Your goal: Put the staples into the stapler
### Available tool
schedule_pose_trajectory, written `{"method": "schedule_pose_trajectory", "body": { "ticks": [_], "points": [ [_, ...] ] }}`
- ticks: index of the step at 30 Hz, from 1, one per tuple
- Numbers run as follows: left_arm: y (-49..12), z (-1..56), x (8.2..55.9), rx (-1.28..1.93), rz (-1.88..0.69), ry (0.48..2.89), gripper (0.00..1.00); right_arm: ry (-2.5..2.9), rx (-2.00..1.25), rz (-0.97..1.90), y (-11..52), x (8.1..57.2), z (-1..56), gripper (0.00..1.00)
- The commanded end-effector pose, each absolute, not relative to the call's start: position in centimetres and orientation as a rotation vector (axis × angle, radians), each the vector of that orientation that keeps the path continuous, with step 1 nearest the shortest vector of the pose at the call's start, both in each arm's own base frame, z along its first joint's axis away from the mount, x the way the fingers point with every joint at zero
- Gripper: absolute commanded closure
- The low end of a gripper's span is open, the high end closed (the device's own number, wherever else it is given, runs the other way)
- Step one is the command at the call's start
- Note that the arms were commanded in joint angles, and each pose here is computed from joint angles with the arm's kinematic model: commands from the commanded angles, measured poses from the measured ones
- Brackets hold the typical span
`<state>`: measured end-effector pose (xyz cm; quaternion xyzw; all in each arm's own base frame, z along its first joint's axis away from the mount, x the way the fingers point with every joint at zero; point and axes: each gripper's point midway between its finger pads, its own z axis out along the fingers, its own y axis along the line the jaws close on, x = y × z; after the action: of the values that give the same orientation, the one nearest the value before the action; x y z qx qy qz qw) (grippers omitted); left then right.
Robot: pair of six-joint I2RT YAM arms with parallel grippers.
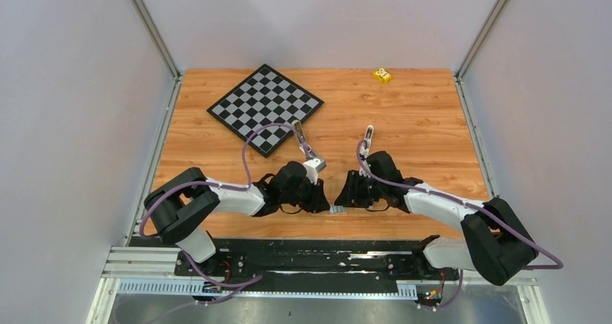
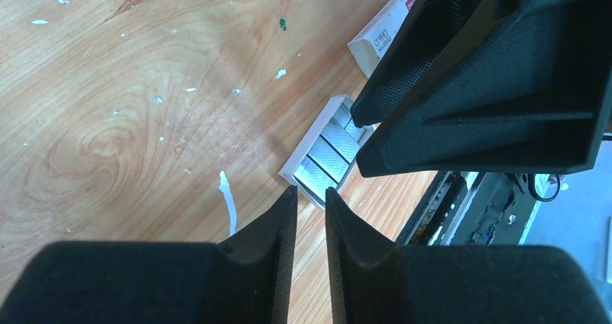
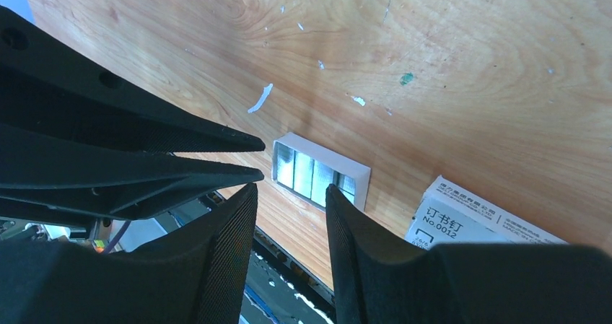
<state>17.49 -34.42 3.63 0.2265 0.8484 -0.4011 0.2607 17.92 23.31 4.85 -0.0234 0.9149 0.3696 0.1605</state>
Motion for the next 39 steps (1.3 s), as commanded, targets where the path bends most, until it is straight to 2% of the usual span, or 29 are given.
{"method": "schedule_pose_trajectory", "body": {
  "ticks": [1,28,39],
  "points": [
    [-35.2,4.1,18.1,0.635,-1.083,2.259,0.77,2.64,-0.051,1.027,23.3,17.4,3.8,0.56],
    [-35.6,3.1,17.8,0.658,-1.094,2.284,0.79,2.653,-0.03,1.049,23.9,17.3,3.1,0.53],
    [-35.7,3.1,17.7,0.662,-1.097,2.28,0.79,2.606,-0.023,1.113,24.5,17.5,4.6,0.53]
  ]
}}
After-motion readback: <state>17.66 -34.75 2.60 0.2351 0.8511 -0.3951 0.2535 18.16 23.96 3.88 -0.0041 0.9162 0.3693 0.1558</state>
